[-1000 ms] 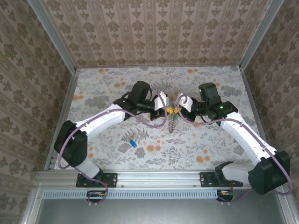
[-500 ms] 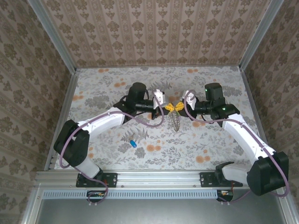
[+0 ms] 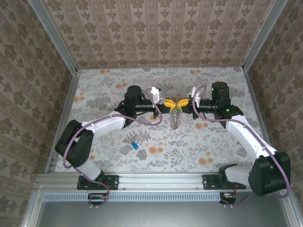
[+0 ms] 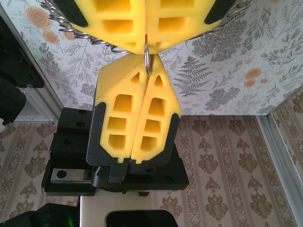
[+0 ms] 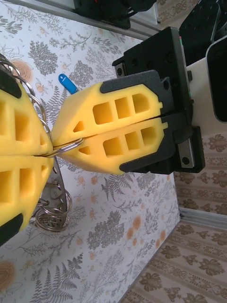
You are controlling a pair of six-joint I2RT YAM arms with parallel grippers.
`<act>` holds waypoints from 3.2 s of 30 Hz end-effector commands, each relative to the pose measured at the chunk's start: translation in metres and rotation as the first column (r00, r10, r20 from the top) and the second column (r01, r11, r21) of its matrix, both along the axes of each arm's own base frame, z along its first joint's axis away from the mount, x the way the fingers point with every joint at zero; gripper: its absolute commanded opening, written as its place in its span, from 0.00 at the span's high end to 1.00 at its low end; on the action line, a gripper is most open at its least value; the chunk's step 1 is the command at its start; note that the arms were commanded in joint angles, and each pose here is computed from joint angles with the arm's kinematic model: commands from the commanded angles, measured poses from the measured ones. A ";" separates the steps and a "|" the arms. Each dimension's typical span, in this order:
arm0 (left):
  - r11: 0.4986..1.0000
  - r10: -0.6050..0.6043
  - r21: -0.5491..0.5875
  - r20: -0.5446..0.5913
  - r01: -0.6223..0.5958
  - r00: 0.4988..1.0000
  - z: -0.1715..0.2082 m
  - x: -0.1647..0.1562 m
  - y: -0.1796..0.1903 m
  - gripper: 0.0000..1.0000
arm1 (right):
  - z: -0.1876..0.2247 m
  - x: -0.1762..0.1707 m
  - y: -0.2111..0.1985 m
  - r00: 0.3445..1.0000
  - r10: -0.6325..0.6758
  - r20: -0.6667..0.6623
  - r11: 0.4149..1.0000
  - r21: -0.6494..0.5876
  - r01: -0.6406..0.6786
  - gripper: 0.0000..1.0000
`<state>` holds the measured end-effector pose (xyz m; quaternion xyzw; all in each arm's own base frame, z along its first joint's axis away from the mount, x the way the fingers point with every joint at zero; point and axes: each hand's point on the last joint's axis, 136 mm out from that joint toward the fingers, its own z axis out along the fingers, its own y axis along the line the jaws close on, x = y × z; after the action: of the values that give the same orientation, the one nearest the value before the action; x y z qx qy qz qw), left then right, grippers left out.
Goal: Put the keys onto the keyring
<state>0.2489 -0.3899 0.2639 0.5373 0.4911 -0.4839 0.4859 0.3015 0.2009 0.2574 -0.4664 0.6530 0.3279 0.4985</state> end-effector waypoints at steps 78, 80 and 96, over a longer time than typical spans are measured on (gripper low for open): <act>0.765 0.575 0.532 -0.311 -0.363 0.757 -0.131 0.005 0.017 0.65 | -0.202 -0.052 -0.069 0.130 -0.655 -0.744 0.690 -0.520 0.504 0.58; 0.706 0.656 0.591 -0.339 -0.390 0.674 -0.145 0.008 0.034 0.65 | -0.208 -0.051 -0.070 0.126 -0.677 -0.725 0.673 -0.541 0.503 0.57; 0.526 0.815 0.804 -0.383 -0.278 0.435 -0.225 -0.006 0.064 0.62 | -0.236 -0.040 -0.037 0.136 -0.608 -0.782 0.750 -0.510 0.421 0.61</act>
<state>0.2479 -0.3322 0.0552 0.2413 0.9092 -0.2697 0.2061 0.2517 0.1513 0.0193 0.0267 0.9632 0.2577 0.0717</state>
